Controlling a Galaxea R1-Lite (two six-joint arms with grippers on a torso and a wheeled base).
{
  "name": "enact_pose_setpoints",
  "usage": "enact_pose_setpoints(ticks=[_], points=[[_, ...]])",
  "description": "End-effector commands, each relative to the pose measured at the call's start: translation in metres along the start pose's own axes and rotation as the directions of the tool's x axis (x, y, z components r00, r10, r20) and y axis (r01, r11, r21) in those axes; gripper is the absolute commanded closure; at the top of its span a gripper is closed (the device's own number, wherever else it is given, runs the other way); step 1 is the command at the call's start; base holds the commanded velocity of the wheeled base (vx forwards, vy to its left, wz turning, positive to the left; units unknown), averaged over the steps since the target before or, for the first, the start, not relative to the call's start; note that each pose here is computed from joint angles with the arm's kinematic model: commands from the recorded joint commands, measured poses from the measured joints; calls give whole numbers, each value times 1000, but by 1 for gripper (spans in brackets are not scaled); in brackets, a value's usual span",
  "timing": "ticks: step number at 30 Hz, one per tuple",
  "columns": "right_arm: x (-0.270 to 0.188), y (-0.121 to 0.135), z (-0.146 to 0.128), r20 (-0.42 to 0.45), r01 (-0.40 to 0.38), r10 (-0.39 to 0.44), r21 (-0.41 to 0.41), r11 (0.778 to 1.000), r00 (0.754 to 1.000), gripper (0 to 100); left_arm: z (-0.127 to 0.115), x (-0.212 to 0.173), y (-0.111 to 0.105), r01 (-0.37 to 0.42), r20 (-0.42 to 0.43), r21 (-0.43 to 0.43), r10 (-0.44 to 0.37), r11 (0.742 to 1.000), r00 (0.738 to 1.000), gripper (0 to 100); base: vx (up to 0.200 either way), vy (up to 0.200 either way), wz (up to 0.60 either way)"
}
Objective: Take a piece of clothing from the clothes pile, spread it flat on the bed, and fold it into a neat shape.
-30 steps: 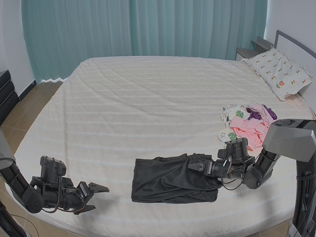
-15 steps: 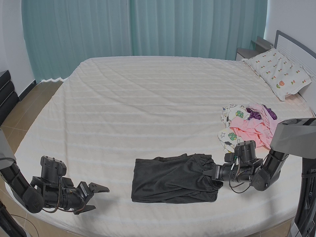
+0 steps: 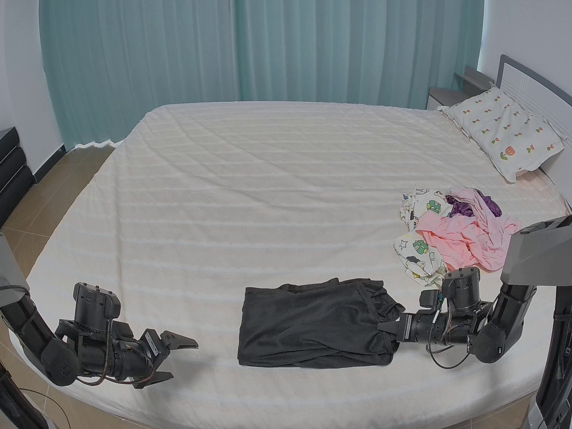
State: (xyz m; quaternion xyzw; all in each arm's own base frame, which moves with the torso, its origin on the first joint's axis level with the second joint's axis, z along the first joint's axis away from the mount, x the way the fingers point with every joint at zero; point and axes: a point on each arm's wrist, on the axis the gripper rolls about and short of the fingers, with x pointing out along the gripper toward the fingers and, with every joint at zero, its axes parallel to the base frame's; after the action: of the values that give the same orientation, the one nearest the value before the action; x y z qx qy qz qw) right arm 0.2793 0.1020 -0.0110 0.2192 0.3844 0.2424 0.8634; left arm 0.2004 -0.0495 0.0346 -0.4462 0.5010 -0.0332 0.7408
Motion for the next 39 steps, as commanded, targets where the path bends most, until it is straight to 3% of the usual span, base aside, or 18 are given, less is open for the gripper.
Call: enact_pose_setpoints(ticks=[1,9,10,14,23,29,39], points=[[-10,-2,-14,-40,16,-15,13,1000,999,100,0,0,0,0,0,0,0,1000,1000,0,0,0,0],[-16,-2,-28,-81,27,-25,16,1000,996,100,0,0,0,0,0,0,0,1000,1000,0,0,0,0],[-17,-3,-29,-84,30,-28,19,999,996,0,0,0,0,0,0,0,0,1000,1000,0,0,0,0],[-22,-3,-34,-98,37,-35,23,999,995,0,0,0,0,0,0,0,0,1000,1000,0,0,0,0],[-27,-1,-10,48,-3,3,7,1000,999,0,0,0,0,0,0,0,0,1000,1000,0,0,0,0],[-4,0,18,135,-45,37,61,997,990,0,0,0,0,0,0,0,0,1000,1000,0,0,0,0],[41,0,46,141,-20,7,89,996,990,0,0,2,1,-4,-3,-3,4,1000,1000,0,0,0,0]])
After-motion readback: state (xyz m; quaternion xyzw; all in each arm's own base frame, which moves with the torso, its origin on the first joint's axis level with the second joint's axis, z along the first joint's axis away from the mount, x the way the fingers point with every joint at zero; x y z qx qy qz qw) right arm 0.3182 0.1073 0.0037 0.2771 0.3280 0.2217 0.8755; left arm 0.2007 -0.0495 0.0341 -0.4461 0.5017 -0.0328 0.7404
